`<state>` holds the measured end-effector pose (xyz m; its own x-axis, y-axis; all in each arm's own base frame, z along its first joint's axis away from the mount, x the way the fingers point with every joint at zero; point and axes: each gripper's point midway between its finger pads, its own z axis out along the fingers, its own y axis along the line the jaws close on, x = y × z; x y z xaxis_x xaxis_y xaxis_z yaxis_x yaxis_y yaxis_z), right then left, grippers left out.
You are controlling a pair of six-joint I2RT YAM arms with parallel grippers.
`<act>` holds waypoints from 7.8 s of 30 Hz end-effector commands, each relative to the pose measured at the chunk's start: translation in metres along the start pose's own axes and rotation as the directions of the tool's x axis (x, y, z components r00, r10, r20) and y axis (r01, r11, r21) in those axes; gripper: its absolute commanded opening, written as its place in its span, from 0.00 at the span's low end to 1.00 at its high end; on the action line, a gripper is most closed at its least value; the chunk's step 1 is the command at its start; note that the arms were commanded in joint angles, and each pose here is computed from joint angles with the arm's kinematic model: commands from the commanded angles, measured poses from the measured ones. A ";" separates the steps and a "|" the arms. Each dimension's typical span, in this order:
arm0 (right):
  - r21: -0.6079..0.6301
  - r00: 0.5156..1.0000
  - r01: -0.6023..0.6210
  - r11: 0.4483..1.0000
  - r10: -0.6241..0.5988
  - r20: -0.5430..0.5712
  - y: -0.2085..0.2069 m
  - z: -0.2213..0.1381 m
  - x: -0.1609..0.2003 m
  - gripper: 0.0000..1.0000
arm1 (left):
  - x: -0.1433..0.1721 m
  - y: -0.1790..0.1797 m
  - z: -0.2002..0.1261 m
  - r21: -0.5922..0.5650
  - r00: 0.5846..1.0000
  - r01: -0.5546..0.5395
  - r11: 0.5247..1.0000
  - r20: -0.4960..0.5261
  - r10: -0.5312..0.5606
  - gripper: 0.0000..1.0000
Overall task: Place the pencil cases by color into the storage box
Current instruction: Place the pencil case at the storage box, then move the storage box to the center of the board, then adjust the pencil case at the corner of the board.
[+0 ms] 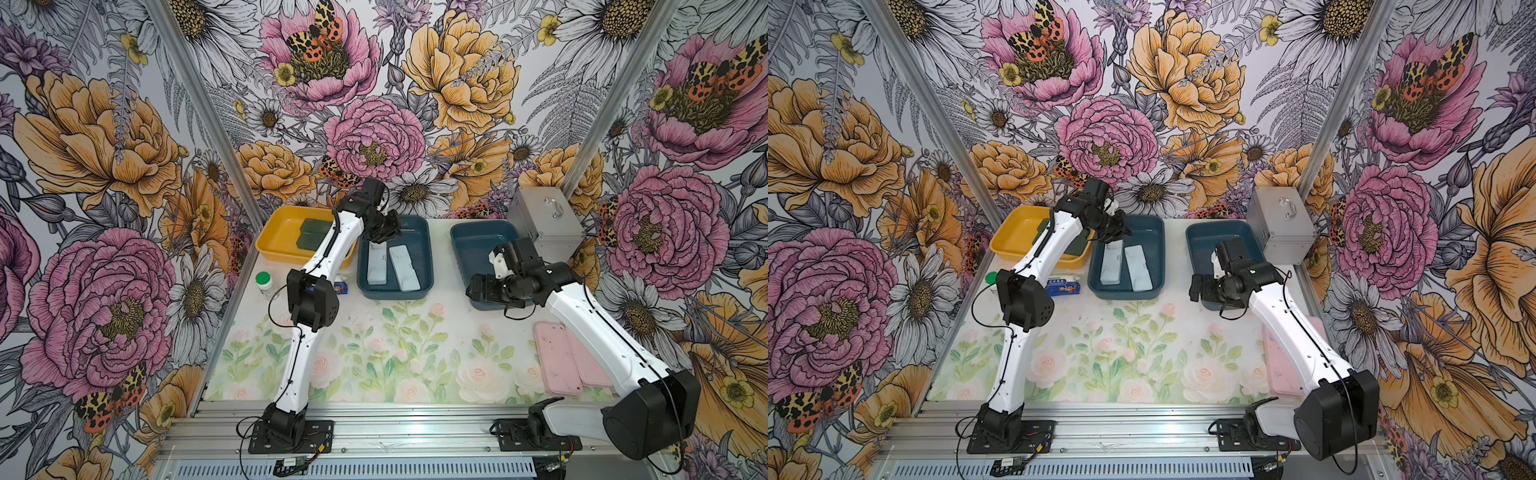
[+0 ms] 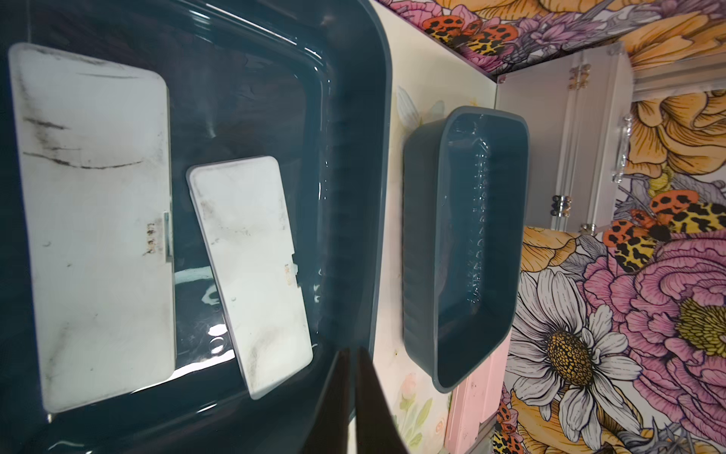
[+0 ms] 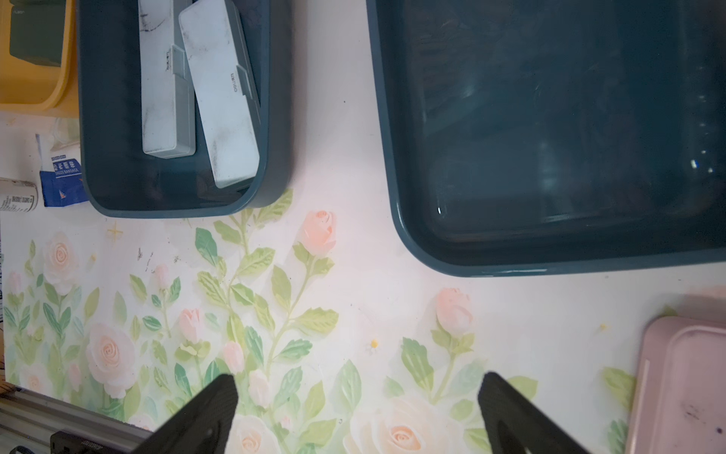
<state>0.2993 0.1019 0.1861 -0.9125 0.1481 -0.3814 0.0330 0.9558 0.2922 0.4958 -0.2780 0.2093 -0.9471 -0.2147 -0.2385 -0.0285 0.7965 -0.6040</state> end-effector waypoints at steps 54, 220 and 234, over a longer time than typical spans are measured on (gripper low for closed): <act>0.317 0.987 -0.142 0.938 0.160 -0.031 -0.119 0.082 -0.127 0.78 | 0.106 0.057 -0.086 -0.216 0.986 -0.168 0.962 -0.033 0.165 0.99; 0.586 0.308 -0.785 0.201 0.947 0.088 -0.253 0.061 0.135 0.98 | 0.123 0.090 -0.071 -0.160 0.983 -0.184 0.970 -0.022 0.183 0.99; 0.595 0.263 -0.792 0.135 0.956 0.133 -0.253 0.066 0.112 0.99 | 0.120 0.095 -0.072 -0.169 0.984 -0.180 0.969 -0.018 0.180 0.99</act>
<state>0.2439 -0.1225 0.0413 -0.1734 0.9845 -0.0268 0.9845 0.1725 -0.0332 0.3481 -0.1882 0.1732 -0.9511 -0.0653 -0.3018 0.0639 0.9147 -0.3991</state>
